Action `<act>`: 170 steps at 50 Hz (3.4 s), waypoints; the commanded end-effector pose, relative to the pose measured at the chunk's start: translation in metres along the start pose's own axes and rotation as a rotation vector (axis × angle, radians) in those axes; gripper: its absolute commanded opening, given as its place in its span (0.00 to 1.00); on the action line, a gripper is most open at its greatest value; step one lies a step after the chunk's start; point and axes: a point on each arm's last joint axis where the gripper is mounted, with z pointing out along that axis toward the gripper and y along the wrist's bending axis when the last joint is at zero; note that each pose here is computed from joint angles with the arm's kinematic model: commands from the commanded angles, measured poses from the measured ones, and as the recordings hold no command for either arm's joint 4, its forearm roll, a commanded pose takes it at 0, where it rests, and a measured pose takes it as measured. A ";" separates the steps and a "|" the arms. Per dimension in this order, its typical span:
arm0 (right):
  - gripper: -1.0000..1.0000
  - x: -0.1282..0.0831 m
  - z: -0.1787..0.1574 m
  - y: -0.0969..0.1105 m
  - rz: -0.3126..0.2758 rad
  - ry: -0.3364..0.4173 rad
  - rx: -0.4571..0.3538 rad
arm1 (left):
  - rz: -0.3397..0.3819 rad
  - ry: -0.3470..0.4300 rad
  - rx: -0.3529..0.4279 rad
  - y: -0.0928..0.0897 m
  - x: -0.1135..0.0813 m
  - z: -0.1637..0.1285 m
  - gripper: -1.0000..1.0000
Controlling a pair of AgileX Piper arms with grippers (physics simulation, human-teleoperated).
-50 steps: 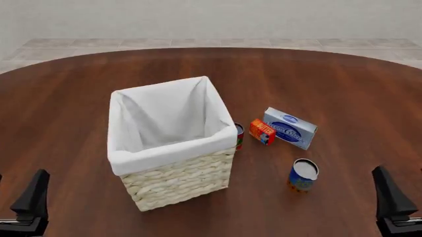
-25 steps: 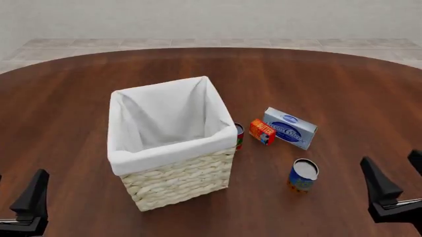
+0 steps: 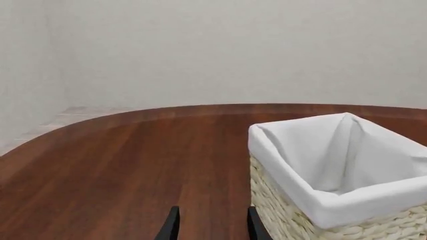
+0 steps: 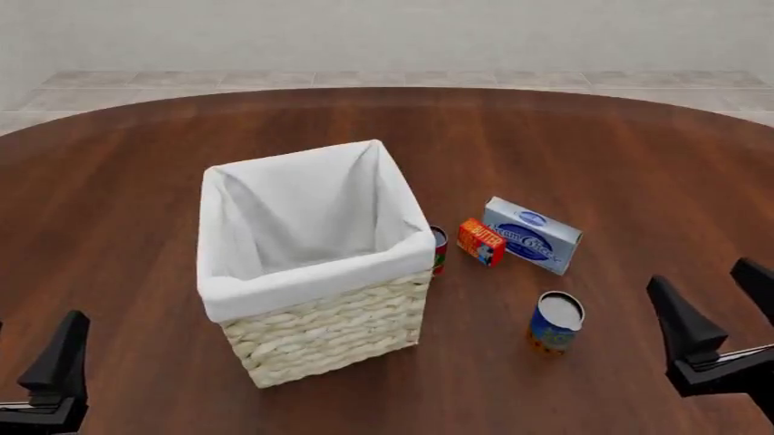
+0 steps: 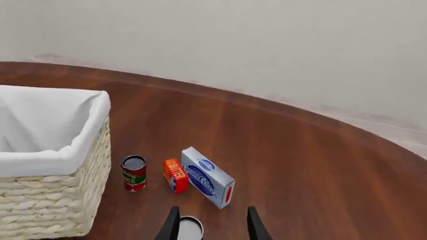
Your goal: Pick up the alphabet soup and put it in the basket.
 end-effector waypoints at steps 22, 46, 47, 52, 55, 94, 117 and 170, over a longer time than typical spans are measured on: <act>1.00 -0.004 0.034 0.012 0.034 0.066 -0.115 | 0.002 0.000 -0.005 0.000 0.000 0.000 1.00; 1.00 0.007 0.073 0.013 0.017 0.183 -0.101 | -0.004 -0.006 -0.014 0.001 0.000 0.000 1.00; 1.00 0.007 0.073 0.013 0.019 0.186 -0.102 | -0.004 -0.006 -0.014 0.001 -0.001 0.000 1.00; 1.00 0.010 0.079 0.014 0.031 0.216 -0.104 | -0.004 -0.008 -0.015 0.001 -0.001 0.000 1.00; 1.00 0.013 0.079 0.015 0.031 0.225 -0.107 | -0.004 -0.008 -0.016 0.001 -0.001 0.000 1.00; 1.00 0.038 0.081 0.015 0.025 0.301 -0.094 | -0.004 -0.011 -0.020 0.001 -0.001 0.000 1.00; 1.00 0.052 0.091 0.018 0.022 0.323 -0.103 | -0.001 -0.013 -0.021 0.001 -0.001 0.000 1.00; 1.00 0.079 0.105 0.024 0.049 0.384 -0.108 | -0.001 -0.011 -0.022 0.001 -0.001 0.000 1.00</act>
